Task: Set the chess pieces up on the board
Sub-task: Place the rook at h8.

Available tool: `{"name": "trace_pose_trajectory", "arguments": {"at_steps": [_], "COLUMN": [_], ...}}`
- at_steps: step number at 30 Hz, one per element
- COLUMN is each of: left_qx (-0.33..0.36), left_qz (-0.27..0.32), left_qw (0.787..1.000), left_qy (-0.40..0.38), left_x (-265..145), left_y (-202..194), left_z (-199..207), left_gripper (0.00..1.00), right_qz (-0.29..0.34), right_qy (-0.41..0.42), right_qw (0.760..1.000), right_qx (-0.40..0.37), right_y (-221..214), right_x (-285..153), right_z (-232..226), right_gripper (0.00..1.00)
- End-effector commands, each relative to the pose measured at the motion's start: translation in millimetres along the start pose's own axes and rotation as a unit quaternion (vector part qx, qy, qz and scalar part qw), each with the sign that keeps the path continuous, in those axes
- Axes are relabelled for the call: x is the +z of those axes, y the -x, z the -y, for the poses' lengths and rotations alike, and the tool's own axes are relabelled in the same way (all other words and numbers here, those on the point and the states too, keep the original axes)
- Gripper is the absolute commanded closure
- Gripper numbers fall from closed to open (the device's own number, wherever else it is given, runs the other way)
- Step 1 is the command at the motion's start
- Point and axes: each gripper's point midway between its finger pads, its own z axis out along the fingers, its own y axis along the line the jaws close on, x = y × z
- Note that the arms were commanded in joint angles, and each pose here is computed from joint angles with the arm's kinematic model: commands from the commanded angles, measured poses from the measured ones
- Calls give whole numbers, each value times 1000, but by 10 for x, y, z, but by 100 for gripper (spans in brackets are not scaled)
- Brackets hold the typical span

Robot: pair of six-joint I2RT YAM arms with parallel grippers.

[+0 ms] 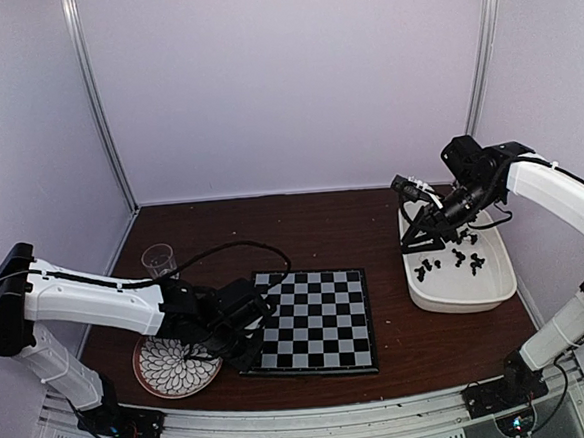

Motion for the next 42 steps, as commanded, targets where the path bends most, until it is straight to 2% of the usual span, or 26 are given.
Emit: {"name": "trace_pose_trajectory", "arguments": {"at_steps": [1,14,17,24,33,35,38,40,42], "left_qx": [2,4,5,9,30,43,39,42,47], "left_qz": [-4,-1,3,20,73,94,122,139,158], "left_qw": [1000,1000,1000,1000,997,994,991,989,985], "left_qy": [3,5,5,10,10,22,24,28,48], "left_x": [45,23,5,-86,-293,-379,-530,-640,-781], "left_y": [-19,0,17,76,298,420,717,919,1131], "left_z": [-29,-36,-40,-65,-58,-94,-223,-328,-455], "left_gripper": [100,100,98,80,56,49,44,43,37], "right_qz": [9,8,8,8,9,11,25,34,47], "right_qy": [-3,-5,-5,-6,-6,-7,-20,-52,-94], "right_qw": [1000,1000,1000,1000,1000,1000,999,998,993], "right_qx": [-10,-11,-12,-12,-13,-13,-3,17,44], "right_y": [10,1,2,7,17,30,82,106,113], "right_x": [-43,-45,-45,-47,-61,-76,-126,-192,-315], "right_z": [-57,-57,-56,-51,-61,-65,19,200,423], "right_gripper": [55,55,55,55,55,55,55,56,56]}}
